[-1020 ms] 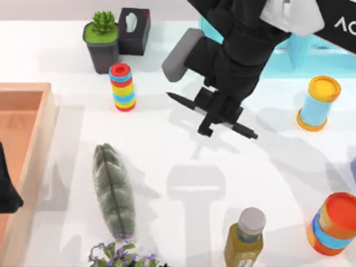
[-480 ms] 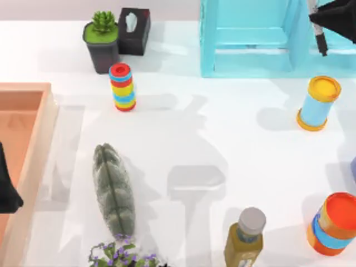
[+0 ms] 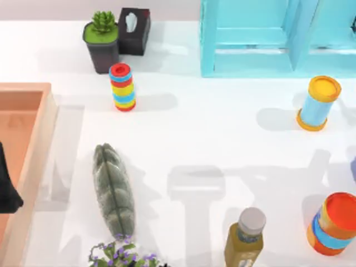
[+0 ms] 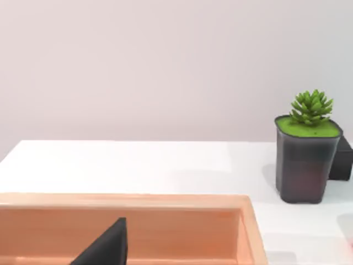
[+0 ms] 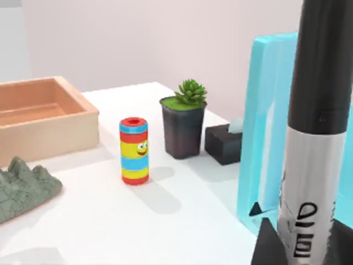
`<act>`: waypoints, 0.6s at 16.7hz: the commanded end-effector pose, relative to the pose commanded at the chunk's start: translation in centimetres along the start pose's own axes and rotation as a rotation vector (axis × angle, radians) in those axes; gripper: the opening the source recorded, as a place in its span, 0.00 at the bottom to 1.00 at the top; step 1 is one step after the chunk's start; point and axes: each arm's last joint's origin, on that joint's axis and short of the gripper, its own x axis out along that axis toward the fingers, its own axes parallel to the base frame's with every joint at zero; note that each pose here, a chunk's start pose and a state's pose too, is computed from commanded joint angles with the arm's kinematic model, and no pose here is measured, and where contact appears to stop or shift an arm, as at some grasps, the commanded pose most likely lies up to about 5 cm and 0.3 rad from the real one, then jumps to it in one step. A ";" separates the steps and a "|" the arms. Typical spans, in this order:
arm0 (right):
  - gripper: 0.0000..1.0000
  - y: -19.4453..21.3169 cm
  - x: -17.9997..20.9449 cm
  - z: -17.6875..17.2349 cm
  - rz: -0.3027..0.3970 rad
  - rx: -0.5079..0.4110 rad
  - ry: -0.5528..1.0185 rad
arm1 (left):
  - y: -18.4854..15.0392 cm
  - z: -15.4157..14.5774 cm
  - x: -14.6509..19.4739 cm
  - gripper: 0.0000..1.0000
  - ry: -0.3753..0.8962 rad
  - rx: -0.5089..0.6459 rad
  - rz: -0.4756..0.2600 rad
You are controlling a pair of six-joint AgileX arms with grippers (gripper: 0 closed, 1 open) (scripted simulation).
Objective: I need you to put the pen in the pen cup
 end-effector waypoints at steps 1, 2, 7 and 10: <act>0.00 0.8 -1.1 -0.8 -0.006 0.006 -0.024 | 0.0 0.0 0.0 1.00 0.000 0.000 0.000; 0.00 1.5 -2.0 -1.5 -0.013 0.011 -0.042 | 0.0 0.0 0.0 1.00 0.000 0.000 0.000; 0.00 2.4 -3.1 -2.4 -0.029 0.022 -0.062 | 0.0 0.0 0.0 1.00 0.000 0.000 0.000; 0.00 0.7 -2.9 -4.4 -0.083 -0.196 0.007 | 0.0 0.0 0.0 1.00 0.000 0.000 0.000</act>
